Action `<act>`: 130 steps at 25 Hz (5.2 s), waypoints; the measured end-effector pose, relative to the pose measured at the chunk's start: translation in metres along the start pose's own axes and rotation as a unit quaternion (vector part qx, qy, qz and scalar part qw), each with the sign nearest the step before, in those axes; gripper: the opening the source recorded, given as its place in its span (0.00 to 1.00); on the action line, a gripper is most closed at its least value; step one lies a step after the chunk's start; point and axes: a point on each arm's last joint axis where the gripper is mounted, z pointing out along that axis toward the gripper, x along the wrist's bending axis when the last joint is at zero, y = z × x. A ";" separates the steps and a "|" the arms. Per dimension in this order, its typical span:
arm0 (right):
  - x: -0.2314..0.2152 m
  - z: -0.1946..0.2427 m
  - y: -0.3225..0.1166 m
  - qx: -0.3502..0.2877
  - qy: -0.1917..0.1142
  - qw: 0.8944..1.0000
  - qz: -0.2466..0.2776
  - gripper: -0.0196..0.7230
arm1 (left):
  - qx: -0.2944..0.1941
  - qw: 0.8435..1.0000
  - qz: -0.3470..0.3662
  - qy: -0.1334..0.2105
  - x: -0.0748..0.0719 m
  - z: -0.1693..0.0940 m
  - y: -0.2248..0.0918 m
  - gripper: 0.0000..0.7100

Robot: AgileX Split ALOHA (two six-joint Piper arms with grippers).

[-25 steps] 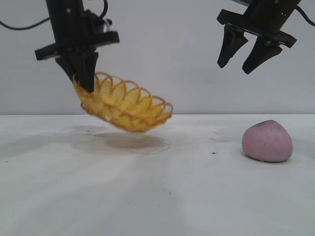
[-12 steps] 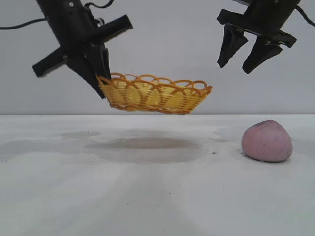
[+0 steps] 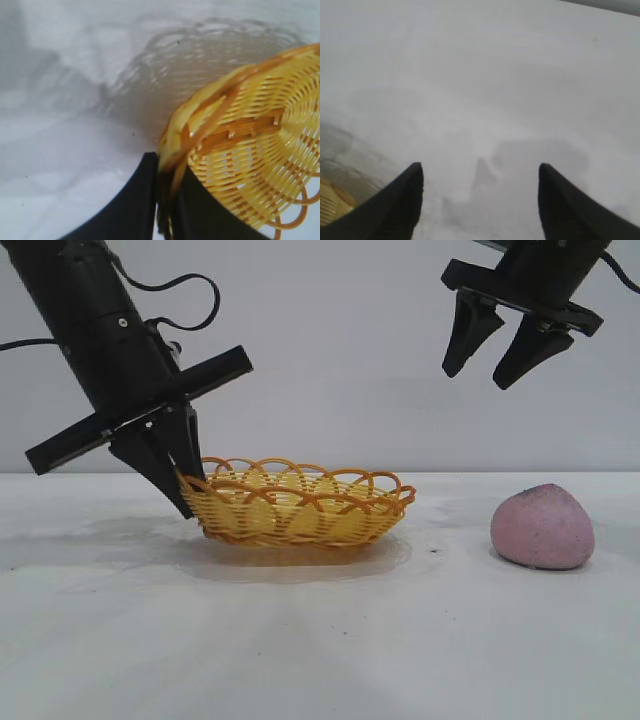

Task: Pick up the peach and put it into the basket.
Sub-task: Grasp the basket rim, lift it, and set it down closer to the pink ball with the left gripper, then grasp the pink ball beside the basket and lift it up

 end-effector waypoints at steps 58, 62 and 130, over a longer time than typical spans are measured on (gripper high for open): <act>0.000 0.000 -0.001 0.004 0.002 1.000 0.010 0.66 | 0.017 0.953 0.141 0.269 0.064 -0.121 0.055 0.55; 0.000 0.000 -0.001 0.006 0.003 1.000 0.010 0.66 | 0.039 0.953 0.136 0.269 0.070 -0.119 0.039 0.55; -0.003 0.000 -0.005 0.027 -0.013 0.999 -0.020 0.66 | -0.449 0.852 0.204 0.176 0.109 -0.216 -0.353 0.55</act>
